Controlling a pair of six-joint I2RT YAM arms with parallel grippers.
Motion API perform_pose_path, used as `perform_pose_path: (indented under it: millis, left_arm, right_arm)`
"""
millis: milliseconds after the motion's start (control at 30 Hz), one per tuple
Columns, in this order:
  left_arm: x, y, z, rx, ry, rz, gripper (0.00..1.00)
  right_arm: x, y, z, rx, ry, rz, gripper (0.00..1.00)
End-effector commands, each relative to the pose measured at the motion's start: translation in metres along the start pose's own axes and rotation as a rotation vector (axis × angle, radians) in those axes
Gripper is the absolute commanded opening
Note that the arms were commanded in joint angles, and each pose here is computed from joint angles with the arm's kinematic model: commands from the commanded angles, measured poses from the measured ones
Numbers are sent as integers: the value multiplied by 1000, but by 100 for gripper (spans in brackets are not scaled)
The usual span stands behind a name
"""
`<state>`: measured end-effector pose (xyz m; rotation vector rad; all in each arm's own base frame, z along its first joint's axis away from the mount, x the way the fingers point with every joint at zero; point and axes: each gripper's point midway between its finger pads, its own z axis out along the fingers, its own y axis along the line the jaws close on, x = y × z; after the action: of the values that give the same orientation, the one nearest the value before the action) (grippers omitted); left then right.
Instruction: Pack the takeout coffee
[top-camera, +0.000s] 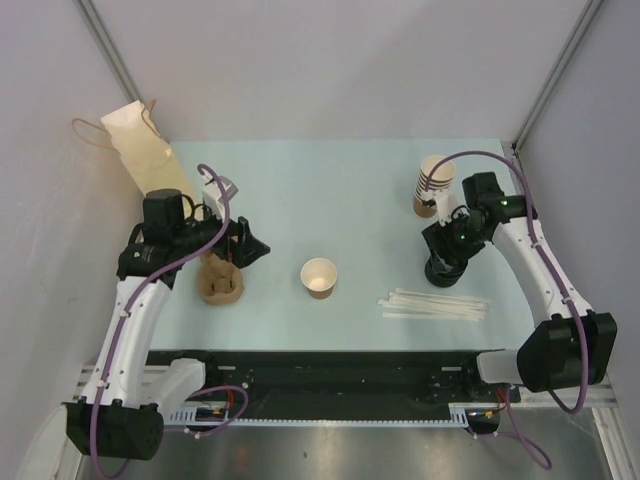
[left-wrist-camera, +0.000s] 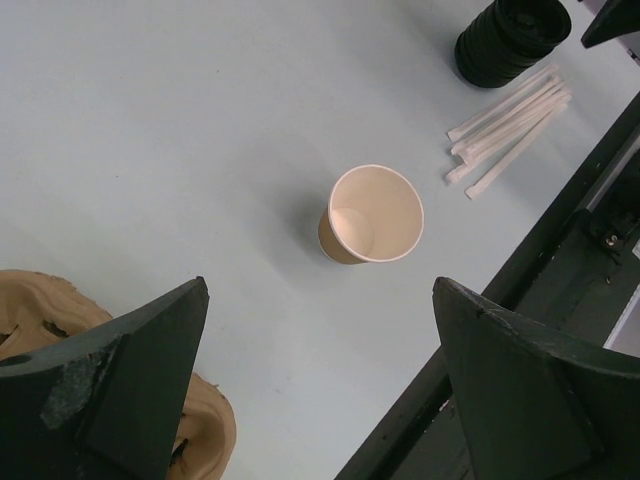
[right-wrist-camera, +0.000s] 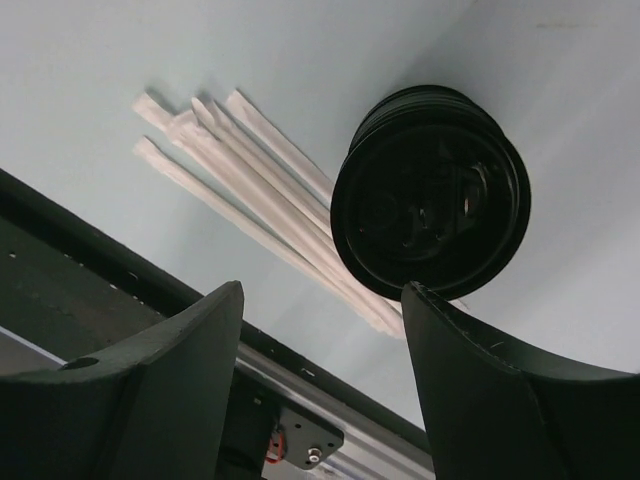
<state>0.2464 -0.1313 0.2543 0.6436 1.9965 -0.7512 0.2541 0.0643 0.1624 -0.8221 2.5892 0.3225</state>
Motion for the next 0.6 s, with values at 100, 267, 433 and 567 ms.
perform_pose_path:
  millis: [100,267,433,567]
  left_arm:
    - [-10,-8,-4,17,-45,48,100]
    - [-9,-8,-4,17,-43,48,100]
    - [-11,-7,-4,17,-46,52,100]
    - [-11,-6,-3,14,-45,48,100]
  right_arm:
    - [2,-11,16,120,34,-89,67]
    - [4,-12,29,128,53,-105,66]
    - [5,-16,37,130,64,-112,62]
    - [7,-18,45,125,81,-120,57]
